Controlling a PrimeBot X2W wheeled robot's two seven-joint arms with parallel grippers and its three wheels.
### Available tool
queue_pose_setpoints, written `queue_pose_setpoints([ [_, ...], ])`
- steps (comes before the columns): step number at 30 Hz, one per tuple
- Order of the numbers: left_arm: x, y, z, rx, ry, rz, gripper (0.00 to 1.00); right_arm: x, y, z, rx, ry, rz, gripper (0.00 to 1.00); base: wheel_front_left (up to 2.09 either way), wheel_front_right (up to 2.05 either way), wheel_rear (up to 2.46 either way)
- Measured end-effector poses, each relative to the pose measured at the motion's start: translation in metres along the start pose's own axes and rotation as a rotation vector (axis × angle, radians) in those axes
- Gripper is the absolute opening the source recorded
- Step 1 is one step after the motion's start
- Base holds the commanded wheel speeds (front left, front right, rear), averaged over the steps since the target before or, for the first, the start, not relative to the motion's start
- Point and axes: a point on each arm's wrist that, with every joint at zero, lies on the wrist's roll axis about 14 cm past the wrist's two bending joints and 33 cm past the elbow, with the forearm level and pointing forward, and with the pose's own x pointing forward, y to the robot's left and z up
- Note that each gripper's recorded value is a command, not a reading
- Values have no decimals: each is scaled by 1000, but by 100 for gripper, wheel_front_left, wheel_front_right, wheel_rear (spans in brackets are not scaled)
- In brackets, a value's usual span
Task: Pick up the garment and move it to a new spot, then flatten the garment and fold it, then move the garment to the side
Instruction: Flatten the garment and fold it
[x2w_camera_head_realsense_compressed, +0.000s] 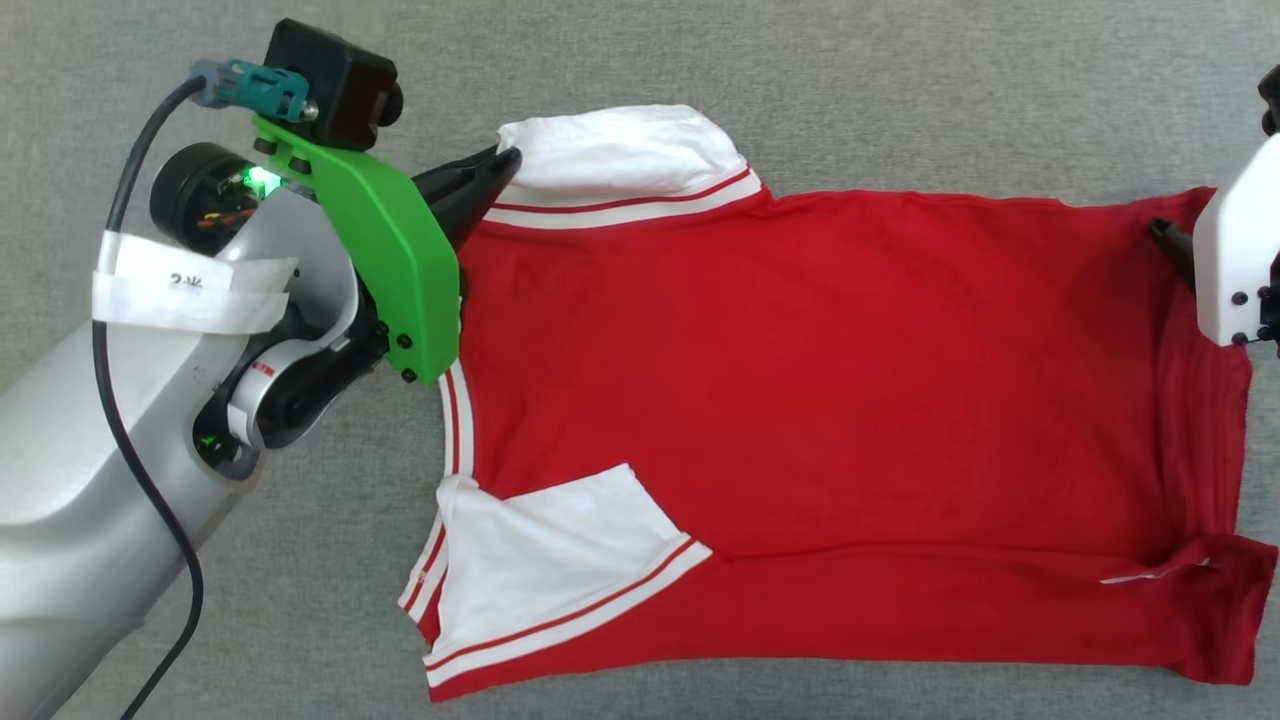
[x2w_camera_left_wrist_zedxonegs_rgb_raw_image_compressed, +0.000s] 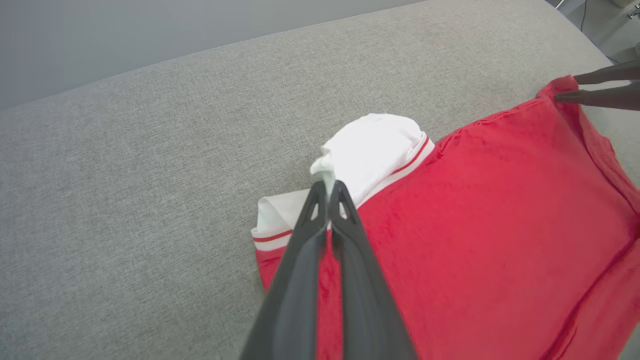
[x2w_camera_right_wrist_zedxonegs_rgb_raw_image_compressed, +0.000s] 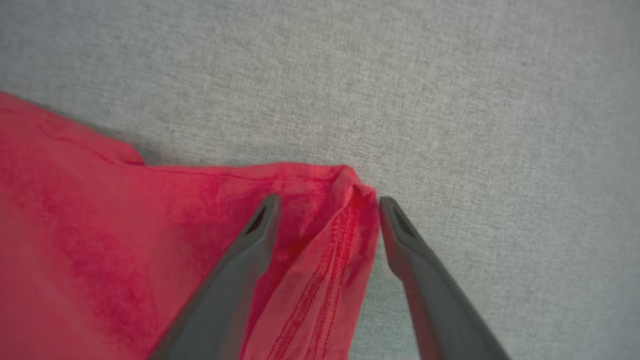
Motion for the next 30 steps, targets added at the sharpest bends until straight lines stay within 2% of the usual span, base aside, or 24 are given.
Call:
queue_pose_setpoints([
  [4, 0, 3, -4, -5, 2, 5, 0, 13, -3, -9, -38, 58, -24, 100, 0, 0, 0],
  [11, 1, 10, -10, -20, -6, 21, 0, 26, 2, -17, -28, 104, -7, 100, 0, 0, 0],
  [12, 1, 12, -12, -24, -4, 26, 0, 27, 2, -20, -23, 117, -4, 51, 0, 0, 0],
  [13, 1, 14, -14, -28, -3, 30, 0, 28, 3, -21, -17, 123, 2, 35, 0, 0, 0],
  [14, 1, 14, -15, -32, 0, 33, 0, 28, 3, -22, -14, 126, 5, 0, 0, 0, 0],
  [19, -2, 21, -18, -43, -9, 60, 0, 26, 12, -18, 21, 83, 39, 0, 0, 0, 0],
  [30, -23, 26, -21, -71, -48, 116, 0, -3, -1, 0, 147, -149, 40, 0, 0, 0, 0],
])
